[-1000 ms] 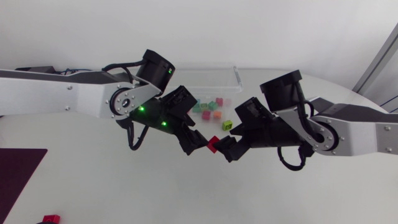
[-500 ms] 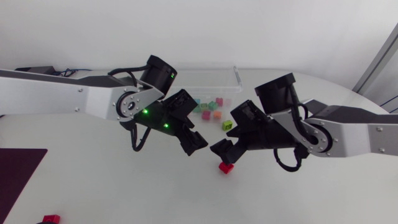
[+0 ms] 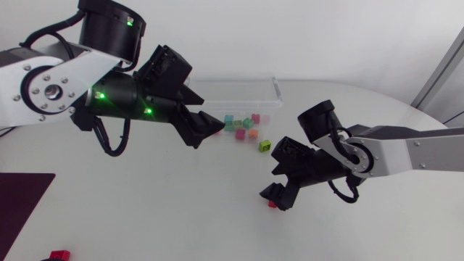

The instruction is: Pick up the duplo bricks and place them in the container

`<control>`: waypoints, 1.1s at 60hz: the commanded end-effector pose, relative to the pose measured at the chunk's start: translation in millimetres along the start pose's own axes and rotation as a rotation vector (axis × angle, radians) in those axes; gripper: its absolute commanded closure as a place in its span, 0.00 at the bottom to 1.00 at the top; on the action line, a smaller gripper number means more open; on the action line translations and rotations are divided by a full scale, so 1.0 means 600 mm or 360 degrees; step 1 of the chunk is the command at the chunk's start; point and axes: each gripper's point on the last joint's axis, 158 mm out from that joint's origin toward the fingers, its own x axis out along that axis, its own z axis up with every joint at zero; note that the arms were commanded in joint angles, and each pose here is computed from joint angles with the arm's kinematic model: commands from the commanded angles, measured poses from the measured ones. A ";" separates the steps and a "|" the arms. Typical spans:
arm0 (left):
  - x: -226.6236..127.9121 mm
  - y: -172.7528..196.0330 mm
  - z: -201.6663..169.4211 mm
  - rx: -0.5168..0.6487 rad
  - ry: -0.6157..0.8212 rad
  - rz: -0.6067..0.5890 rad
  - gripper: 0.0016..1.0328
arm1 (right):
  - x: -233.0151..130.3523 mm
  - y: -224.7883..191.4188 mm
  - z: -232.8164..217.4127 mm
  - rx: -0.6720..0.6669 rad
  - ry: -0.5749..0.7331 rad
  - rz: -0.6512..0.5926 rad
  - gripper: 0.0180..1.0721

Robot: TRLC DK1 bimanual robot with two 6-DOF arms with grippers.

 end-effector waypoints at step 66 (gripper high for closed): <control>-0.014 0.037 -0.080 0.0008 0.0098 0.0179 0.05 | 0.054 0.010 -0.100 -0.0232 0.0327 0.0075 0.70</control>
